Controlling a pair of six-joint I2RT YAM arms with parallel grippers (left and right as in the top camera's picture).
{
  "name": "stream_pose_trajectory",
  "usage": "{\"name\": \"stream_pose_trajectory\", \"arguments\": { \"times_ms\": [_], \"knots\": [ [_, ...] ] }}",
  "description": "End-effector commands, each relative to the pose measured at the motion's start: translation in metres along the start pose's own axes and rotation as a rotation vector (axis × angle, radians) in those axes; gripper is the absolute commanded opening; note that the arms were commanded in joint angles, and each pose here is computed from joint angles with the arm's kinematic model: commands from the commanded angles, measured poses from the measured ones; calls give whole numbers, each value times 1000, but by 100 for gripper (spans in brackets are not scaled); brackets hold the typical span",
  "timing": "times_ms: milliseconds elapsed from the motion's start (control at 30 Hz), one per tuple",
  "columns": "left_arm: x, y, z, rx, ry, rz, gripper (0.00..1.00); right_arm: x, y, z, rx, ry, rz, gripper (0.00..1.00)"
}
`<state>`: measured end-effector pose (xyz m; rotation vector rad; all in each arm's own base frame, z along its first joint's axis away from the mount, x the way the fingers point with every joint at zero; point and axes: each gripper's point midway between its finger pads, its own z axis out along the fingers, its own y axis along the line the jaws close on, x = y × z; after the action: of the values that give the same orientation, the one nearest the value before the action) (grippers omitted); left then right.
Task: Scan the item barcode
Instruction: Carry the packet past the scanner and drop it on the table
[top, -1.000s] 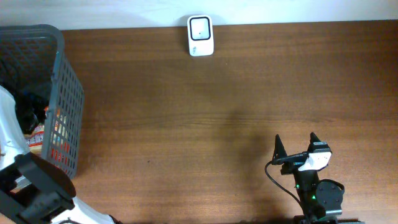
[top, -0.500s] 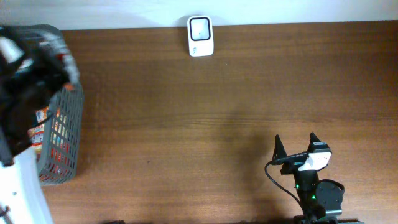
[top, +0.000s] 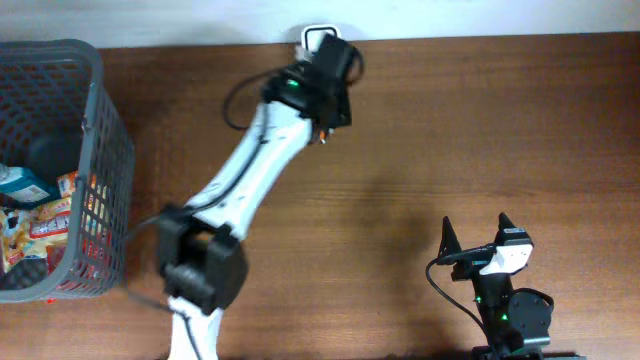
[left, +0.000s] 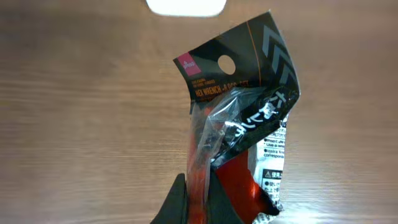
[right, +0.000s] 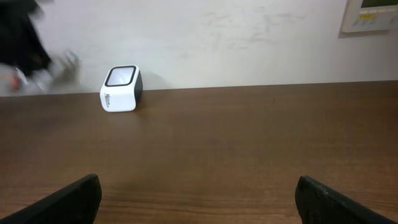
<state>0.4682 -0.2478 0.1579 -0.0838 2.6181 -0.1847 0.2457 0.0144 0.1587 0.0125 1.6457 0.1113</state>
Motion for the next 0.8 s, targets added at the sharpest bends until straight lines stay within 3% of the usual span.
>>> {"name": "stream_pose_trajectory", "arguments": {
  "times_ms": [0,167,267,367,467,500,567,667,767],
  "knots": [
    [29,-20,40,-20,52,72,0,3,-1,0,8,3,4,98],
    [53,-86,67,100,13,142,7,3,-1,0,8,3,4,98],
    [68,-101,78,113,21,170,12,3,-1,0,8,3,4,98],
    [79,-103,89,104,41,184,25,3,-1,0,8,3,4,98],
    [72,-105,88,107,11,179,49,3,-1,0,8,3,4,98],
    [67,-107,85,111,0,186,50,3,-1,0,8,3,4,98],
    [46,-114,61,135,-45,247,54,3,-1,0,7,3,4,98],
    [-7,-109,-16,166,-143,294,61,3,-1,0,8,3,4,98],
    [-51,-60,-88,103,-214,227,63,3,-1,0,8,3,4,98]
  ]
}}
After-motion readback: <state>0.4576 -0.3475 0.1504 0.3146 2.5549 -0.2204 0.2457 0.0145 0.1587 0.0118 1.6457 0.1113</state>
